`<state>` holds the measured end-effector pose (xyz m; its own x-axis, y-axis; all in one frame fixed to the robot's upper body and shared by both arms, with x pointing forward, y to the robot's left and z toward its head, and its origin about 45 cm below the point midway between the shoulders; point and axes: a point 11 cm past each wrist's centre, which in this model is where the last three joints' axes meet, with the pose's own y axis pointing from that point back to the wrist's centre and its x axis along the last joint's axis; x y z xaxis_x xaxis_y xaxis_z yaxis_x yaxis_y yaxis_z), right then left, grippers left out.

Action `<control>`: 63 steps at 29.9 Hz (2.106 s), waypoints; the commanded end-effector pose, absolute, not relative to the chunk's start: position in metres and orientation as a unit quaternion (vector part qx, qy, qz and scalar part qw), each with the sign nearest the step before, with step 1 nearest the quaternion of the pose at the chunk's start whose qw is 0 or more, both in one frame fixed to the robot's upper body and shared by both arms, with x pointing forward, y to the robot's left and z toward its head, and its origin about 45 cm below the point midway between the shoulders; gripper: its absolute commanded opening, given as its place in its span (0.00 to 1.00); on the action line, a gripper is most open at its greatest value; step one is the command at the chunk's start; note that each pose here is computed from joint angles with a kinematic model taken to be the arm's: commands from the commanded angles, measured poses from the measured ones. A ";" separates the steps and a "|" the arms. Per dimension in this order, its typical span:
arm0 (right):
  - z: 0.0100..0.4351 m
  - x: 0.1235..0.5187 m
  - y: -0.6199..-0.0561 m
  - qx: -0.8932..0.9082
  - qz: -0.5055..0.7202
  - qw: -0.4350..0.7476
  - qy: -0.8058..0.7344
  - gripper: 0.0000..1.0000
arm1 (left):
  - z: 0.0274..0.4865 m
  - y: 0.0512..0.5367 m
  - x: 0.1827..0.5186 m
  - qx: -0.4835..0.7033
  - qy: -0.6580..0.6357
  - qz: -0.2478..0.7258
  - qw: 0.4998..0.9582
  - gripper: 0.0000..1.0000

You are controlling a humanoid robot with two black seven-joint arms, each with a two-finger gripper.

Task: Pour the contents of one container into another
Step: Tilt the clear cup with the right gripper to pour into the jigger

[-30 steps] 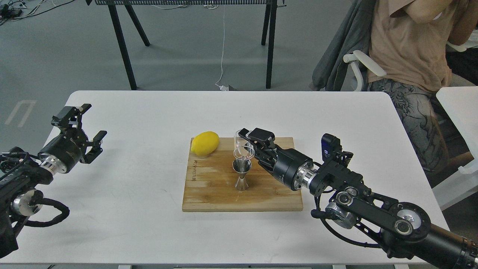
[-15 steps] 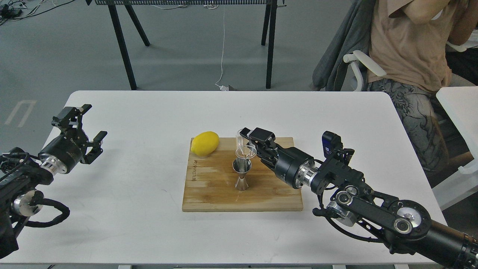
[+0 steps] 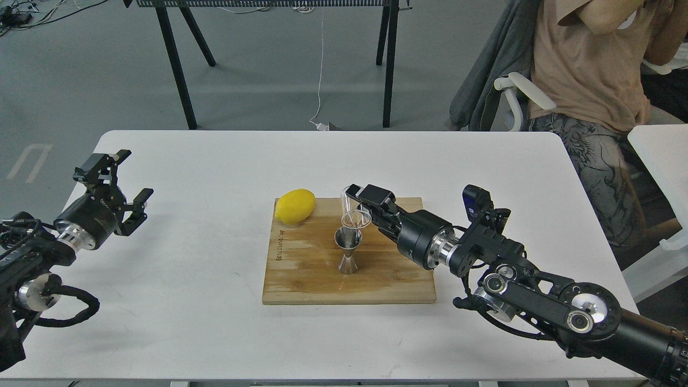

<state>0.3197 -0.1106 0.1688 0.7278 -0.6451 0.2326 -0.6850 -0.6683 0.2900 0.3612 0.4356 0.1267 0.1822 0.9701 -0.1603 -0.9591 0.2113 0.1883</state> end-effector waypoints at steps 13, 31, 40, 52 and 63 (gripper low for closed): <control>0.166 0.319 -0.107 0.914 0.065 0.187 -0.355 0.37 | 0.125 0.439 0.360 0.026 0.123 0.632 0.765 0.99; 0.169 0.319 -0.101 0.918 0.086 0.193 -0.334 0.37 | 0.125 0.439 0.360 0.025 0.123 0.632 0.765 0.99; 0.168 0.321 -0.102 0.916 0.095 0.198 -0.335 0.37 | 0.126 0.439 0.361 0.024 0.122 0.632 0.765 0.99; 0.167 0.319 -0.101 0.918 0.102 0.202 -0.325 0.37 | 0.126 0.439 0.361 0.024 0.122 0.632 0.765 0.99; 0.166 0.318 -0.100 0.919 0.114 0.206 -0.317 0.37 | 0.126 0.440 0.361 0.025 0.122 0.633 0.764 0.99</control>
<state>0.3194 -0.1004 0.1676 0.7686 -0.5438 0.3369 -0.6353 -0.7107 0.3021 0.3606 0.4399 0.1263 0.1702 0.9731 -0.1555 -0.9610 0.1988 0.1922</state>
